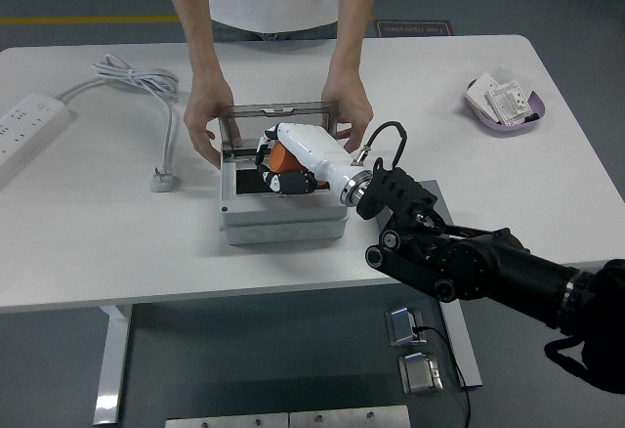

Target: Fetch the battery,place it into the box,close the lid of the box

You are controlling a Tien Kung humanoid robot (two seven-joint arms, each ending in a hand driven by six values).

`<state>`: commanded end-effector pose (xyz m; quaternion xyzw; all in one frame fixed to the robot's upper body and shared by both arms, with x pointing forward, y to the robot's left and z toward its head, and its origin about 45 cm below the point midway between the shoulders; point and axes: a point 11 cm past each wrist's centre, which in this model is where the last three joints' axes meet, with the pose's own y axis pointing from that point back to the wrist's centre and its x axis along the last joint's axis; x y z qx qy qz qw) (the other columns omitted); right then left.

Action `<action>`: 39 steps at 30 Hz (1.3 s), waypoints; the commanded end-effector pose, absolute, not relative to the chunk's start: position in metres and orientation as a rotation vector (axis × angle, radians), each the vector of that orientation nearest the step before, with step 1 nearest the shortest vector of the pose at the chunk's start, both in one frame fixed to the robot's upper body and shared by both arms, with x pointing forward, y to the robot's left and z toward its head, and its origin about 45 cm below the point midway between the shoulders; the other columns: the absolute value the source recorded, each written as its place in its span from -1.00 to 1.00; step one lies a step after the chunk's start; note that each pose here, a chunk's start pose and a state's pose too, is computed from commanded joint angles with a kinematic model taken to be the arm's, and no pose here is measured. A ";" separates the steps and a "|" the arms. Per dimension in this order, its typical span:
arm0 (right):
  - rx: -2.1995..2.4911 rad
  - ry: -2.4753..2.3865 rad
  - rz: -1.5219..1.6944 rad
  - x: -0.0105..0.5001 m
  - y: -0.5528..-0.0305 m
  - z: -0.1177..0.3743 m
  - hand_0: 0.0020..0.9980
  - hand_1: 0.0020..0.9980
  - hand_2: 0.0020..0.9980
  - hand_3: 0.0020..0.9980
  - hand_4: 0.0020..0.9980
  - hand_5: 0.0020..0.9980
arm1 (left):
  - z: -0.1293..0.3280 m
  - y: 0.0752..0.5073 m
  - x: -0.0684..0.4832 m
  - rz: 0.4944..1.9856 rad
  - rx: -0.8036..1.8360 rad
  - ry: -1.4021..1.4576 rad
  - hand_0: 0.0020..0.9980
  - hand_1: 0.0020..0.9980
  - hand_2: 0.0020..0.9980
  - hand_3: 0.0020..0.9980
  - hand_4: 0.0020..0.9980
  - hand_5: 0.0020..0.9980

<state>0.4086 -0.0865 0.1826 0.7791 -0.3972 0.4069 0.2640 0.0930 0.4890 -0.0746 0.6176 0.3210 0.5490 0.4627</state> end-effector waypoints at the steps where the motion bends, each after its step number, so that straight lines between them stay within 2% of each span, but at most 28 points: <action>1: 2.108 -1.073 1.095 0.409 -0.087 0.182 0.26 0.03 0.01 0.09 0.01 -0.91 | -0.075 0.489 0.093 1.349 1.519 0.790 0.46 0.50 0.39 0.34 0.19 -0.31; 4: 2.116 -1.073 1.083 0.409 -0.088 0.181 0.26 0.03 0.01 0.09 0.01 -0.91 | -0.075 0.489 0.092 1.347 1.519 0.790 0.46 0.50 0.39 0.34 0.19 -0.31; 5: 2.118 -1.073 1.081 0.409 -0.089 0.181 0.42 0.11 0.09 0.16 0.09 -0.89 | -0.075 0.488 0.092 1.347 1.519 0.790 0.46 0.50 0.40 0.35 0.20 -0.29; 10: 2.127 -1.075 1.068 0.410 -0.090 0.181 0.42 0.11 0.09 0.16 0.09 -0.89 | -0.075 0.488 0.094 1.346 1.518 0.786 0.46 0.50 0.40 0.35 0.20 -0.29; 11: 2.127 -1.075 1.067 0.410 -0.090 0.181 0.64 0.31 0.36 0.48 0.16 -0.94 | -0.075 0.488 0.094 1.345 1.518 0.786 0.46 0.50 0.39 0.35 0.19 -0.29; 16: 2.142 -1.088 1.043 0.410 -0.091 0.181 0.64 0.31 0.36 0.48 0.16 -0.94 | -0.075 0.488 0.093 1.343 1.520 0.787 0.46 0.50 0.39 0.35 0.19 -0.29; 17: 2.158 -1.098 1.024 0.409 -0.092 0.183 0.74 0.44 0.46 0.63 0.23 -0.91 | -0.075 0.488 0.093 1.343 1.521 0.788 0.46 0.50 0.40 0.35 0.19 -0.28; 31: 2.391 -1.235 0.829 0.405 -0.106 0.243 0.72 0.42 0.44 0.62 0.24 -0.88 | -0.076 0.489 0.088 1.349 1.526 0.804 0.46 0.50 0.40 0.35 0.19 -0.27; 39: 2.361 -1.270 0.854 0.429 -0.113 0.268 0.71 0.41 0.44 0.62 0.28 -0.83 | -0.075 0.490 0.090 1.345 1.530 0.802 0.46 0.50 0.39 0.34 0.19 -0.27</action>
